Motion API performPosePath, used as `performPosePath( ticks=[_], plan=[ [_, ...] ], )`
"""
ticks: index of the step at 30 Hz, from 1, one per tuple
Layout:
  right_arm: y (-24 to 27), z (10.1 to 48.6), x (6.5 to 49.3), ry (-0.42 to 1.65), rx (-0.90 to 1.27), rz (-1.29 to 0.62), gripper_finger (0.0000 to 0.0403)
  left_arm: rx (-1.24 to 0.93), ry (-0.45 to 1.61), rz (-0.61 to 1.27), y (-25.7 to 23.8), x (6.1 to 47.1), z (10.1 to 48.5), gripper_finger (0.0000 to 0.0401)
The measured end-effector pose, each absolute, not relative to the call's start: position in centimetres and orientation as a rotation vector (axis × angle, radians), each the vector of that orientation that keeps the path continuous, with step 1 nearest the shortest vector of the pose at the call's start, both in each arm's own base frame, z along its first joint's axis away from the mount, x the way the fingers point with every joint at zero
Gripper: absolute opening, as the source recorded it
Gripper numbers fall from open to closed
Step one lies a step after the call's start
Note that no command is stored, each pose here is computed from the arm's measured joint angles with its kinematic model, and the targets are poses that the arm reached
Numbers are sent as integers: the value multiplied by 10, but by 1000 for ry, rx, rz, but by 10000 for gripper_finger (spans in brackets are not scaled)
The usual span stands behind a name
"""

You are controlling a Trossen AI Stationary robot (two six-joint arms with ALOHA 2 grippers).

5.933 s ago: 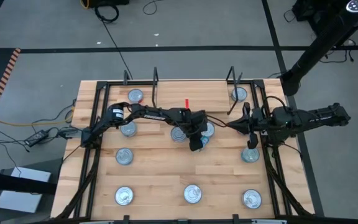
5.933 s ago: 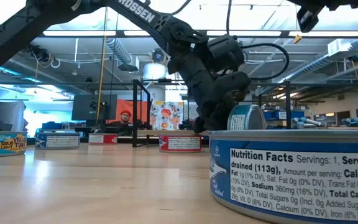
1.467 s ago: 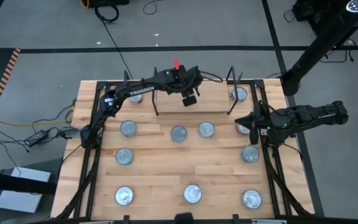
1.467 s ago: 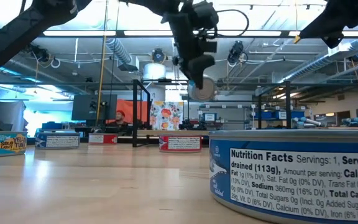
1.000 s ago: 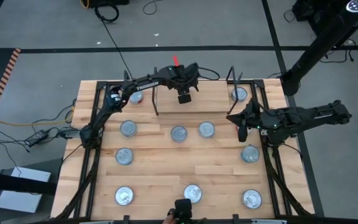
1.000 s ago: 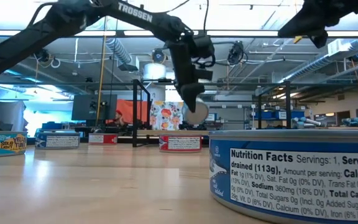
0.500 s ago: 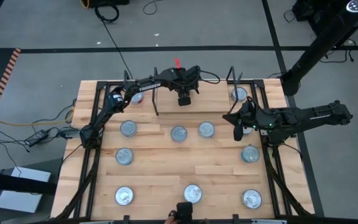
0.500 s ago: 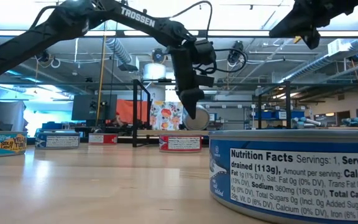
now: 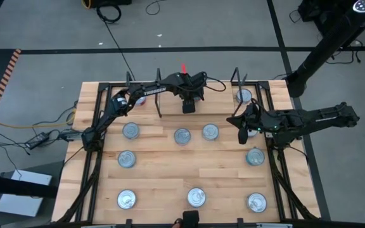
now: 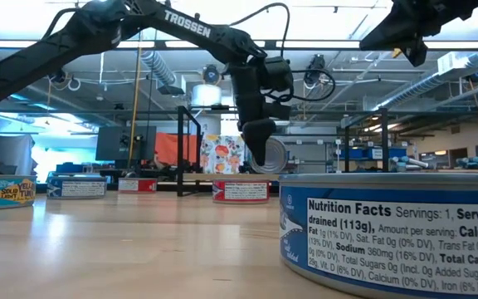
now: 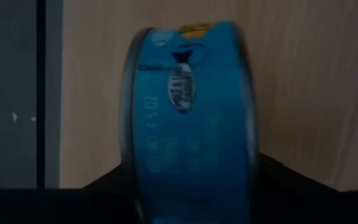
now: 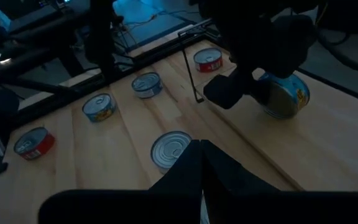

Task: Stack canned seafood by type on shelf
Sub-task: Put the light blue tuna can on the shelf

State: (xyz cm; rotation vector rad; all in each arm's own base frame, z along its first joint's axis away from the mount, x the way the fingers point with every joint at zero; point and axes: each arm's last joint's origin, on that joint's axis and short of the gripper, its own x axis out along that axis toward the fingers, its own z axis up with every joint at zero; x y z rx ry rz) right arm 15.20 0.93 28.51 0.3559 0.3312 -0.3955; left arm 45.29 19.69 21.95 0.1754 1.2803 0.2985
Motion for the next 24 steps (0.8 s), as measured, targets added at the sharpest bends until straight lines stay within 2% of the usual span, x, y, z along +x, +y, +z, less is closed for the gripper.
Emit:
performPosePath(
  ticks=[6, 11, 19, 21, 24],
  plan=[
    [9, 285, 152, 336, 340, -392, 11, 186, 1285, 317, 197, 453, 220, 179],
    [9, 285, 152, 337, 337, -392, 11, 274, 1323, 399, 198, 452, 220, 138],
    [9, 285, 152, 340, 330, -391, 11, 405, 1372, 515, 196, 452, 222, 137],
    [9, 284, 152, 343, 328, -392, 11, 396, 1383, 517, 195, 452, 220, 144],
    [9, 284, 152, 344, 329, -390, 11, 397, 1401, 507, 193, 452, 216, 191]
  ],
)
